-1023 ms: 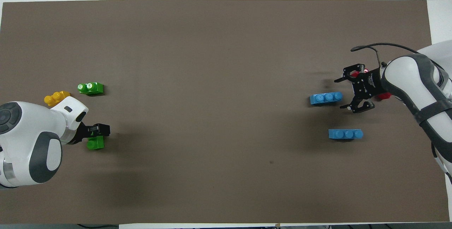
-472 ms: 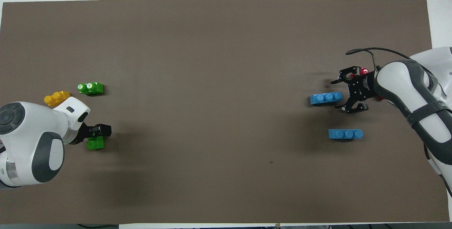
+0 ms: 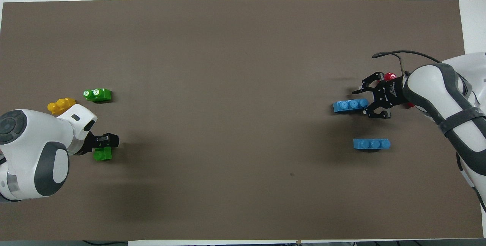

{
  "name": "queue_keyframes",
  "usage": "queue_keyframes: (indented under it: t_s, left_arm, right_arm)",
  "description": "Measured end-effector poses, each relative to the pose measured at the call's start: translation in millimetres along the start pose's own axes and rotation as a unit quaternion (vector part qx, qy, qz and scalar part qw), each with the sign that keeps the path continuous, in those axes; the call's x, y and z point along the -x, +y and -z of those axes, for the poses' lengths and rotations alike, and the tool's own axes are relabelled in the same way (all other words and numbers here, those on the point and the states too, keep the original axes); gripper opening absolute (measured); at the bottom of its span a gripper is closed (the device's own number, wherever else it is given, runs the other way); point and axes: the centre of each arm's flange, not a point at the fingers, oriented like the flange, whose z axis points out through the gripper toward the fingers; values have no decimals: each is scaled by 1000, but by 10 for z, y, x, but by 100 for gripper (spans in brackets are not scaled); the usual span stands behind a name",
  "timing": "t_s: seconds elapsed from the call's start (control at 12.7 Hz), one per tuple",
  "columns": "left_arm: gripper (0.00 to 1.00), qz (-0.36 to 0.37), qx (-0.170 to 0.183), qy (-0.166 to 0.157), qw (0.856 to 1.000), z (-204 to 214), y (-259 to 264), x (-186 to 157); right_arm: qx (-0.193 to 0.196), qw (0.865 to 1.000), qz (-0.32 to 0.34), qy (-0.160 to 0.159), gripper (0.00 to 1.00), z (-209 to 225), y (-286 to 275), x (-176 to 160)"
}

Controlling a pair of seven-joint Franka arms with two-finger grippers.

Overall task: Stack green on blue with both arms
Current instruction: 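Grasp the green brick with the left gripper while the right gripper grasps the blue brick, then carry the green brick and blue brick toward each other mid-table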

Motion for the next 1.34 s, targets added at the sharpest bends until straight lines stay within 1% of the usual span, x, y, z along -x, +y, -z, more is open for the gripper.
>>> queue_keyframes:
  t_s: [0.08,0.31,0.47,0.63,0.79,0.94,1.1,1.34]
  left_arm:
    - [34,0,0,0,1000,2,1,-1]
    - [34,0,0,2,1000,89,6,-48]
    - [34,2,0,-3,1000,391,24,-181]
    - [34,20,0,0,1000,768,55,-353]
    - [34,43,2,8,999,924,113,-484]
    - [34,67,1,6,998,898,232,-539]
    - [34,88,0,7,996,898,368,-558]
    - [34,123,0,7,992,951,494,-577]
  right_arm:
    - [0,1000,0,0,35,0,0,0]
    - [-5,1000,0,3,35,10,-11,-2]
    - [-9,1000,5,3,35,45,-48,43]
    - [-17,1000,26,0,35,87,-164,288]
    - [-27,999,31,-6,35,128,-326,719]
    - [-28,999,35,-12,35,65,-428,1284]
    - [-32,999,31,-8,35,-142,-444,1829]
    - [-47,999,22,0,35,-501,-361,2510]
